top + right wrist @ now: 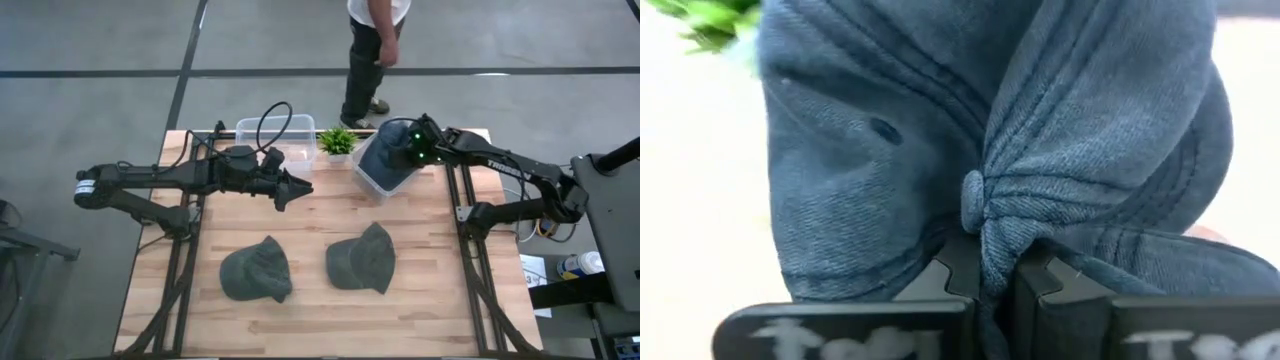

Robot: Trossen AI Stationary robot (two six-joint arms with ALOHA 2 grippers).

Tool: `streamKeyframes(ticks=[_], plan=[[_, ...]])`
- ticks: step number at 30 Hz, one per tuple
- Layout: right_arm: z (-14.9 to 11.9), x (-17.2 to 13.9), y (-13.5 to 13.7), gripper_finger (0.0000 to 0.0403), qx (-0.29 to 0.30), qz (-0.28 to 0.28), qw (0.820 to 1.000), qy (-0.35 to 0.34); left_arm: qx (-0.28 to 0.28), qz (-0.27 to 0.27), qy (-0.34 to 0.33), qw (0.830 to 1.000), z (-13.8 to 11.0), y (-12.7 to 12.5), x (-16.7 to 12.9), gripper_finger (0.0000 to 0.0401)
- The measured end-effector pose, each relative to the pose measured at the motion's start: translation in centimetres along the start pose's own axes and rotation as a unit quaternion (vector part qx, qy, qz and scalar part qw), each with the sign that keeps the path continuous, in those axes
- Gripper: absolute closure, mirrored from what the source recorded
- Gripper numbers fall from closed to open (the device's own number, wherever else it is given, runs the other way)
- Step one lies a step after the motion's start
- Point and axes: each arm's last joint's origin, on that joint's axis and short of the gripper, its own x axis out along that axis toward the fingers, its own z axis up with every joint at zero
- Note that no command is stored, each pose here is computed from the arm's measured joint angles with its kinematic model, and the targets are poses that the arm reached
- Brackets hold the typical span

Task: Pick and place caps into container
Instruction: Put the blue cap into the right transparent container

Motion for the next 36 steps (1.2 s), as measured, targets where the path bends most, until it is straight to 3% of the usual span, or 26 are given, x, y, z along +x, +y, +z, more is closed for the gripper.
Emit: streamKeyframes(ticks=[13,28,32,36], plan=[[0.0,3.1,0.1,0.0394,-0.030,-0.037,0.997,0.052,0.000,0.000,0.000,1.000,0.0,0.0,0.0,0.0279],[0.7,2.0,0.5,0.0387,-0.066,-0.026,0.996,0.049,0.004,0.001,0.001,1.000,0.0,0.0,0.0,0.0279],[1.5,1.3,0.9,0.0354,-0.080,0.005,0.996,0.051,0.003,0.003,0.004,1.000,-0.1,0.0,0.0,0.0279],[1.9,0.9,1.2,0.0293,-0.102,0.010,0.992,0.072,0.001,0.002,0.004,1.000,-0.1,0.0,0.0,0.0279]])
